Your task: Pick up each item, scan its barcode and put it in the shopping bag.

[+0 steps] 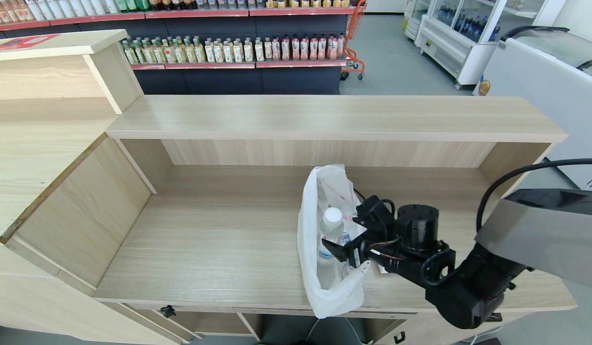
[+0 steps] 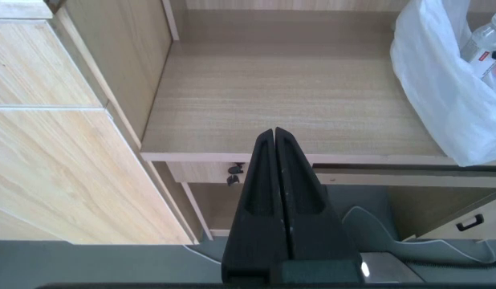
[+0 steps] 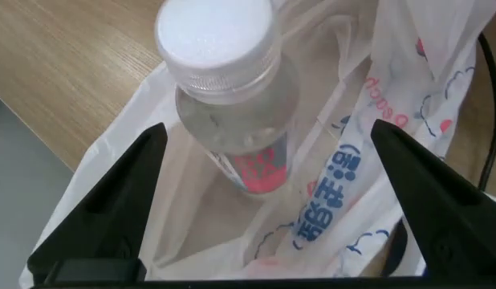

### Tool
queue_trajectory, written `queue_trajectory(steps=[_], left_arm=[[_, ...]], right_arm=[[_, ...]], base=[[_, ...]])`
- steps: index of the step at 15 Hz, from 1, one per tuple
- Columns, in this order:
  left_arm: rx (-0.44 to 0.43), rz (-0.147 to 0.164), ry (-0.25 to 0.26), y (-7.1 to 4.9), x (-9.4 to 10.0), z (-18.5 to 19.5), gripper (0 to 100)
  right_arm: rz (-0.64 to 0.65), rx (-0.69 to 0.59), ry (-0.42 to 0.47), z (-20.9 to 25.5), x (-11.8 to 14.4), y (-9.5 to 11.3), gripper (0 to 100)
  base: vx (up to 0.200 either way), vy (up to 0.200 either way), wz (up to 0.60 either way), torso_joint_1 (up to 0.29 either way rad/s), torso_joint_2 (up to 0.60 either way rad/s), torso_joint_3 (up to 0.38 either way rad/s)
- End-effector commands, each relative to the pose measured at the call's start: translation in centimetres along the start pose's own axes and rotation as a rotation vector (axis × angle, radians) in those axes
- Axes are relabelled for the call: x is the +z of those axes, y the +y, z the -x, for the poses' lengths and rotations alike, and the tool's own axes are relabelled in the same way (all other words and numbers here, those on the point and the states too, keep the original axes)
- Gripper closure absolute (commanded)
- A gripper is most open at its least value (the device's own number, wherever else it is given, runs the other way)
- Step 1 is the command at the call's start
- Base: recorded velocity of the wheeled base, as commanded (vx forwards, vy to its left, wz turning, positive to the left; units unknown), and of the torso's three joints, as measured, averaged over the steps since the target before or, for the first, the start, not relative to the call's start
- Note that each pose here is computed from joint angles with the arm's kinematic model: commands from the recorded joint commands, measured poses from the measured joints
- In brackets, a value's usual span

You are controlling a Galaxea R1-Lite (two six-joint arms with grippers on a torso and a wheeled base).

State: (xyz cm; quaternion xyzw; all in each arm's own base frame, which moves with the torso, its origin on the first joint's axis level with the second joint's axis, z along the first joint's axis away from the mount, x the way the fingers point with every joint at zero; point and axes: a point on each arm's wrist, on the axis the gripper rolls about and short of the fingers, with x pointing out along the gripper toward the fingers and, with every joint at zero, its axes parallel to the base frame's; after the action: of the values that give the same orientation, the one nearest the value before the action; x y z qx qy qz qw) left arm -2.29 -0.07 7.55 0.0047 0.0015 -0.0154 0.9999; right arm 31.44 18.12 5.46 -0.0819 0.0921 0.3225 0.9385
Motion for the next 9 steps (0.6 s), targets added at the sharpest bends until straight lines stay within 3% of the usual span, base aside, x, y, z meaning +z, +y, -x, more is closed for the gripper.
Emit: queue_trajectory(steps=[1, 4, 6, 9], left_arm=[[0.000, 0.000, 0.000, 0.0, 0.0, 0.0, 100], [0.000, 0.000, 0.000, 0.0, 0.0, 0.0, 100], [0.000, 0.000, 0.000, 0.0, 0.0, 0.0, 100], [0.000, 0.000, 0.000, 0.0, 0.0, 0.0, 100]], right_arm=[[-0.034, -0.036, -0.010, 3.2, 1.4, -1.0, 0], [-0.076, -0.085, -0.033, 5.6, 2.5, -2.1, 0], [-0.045, -0.120, -0.108, 9.8, 6.4, -2.5, 0], [-0.058, -0.208, -0.081, 16.0, 10.5, -3.2, 0]], base=[[0.000, 0.000, 0.00, 0.000, 0.00, 0.000], [0.000, 0.000, 0.00, 0.000, 0.00, 0.000], [0.000, 0.000, 0.00, 0.000, 0.00, 0.000], [0.000, 0.000, 0.00, 0.000, 0.00, 0.000]])
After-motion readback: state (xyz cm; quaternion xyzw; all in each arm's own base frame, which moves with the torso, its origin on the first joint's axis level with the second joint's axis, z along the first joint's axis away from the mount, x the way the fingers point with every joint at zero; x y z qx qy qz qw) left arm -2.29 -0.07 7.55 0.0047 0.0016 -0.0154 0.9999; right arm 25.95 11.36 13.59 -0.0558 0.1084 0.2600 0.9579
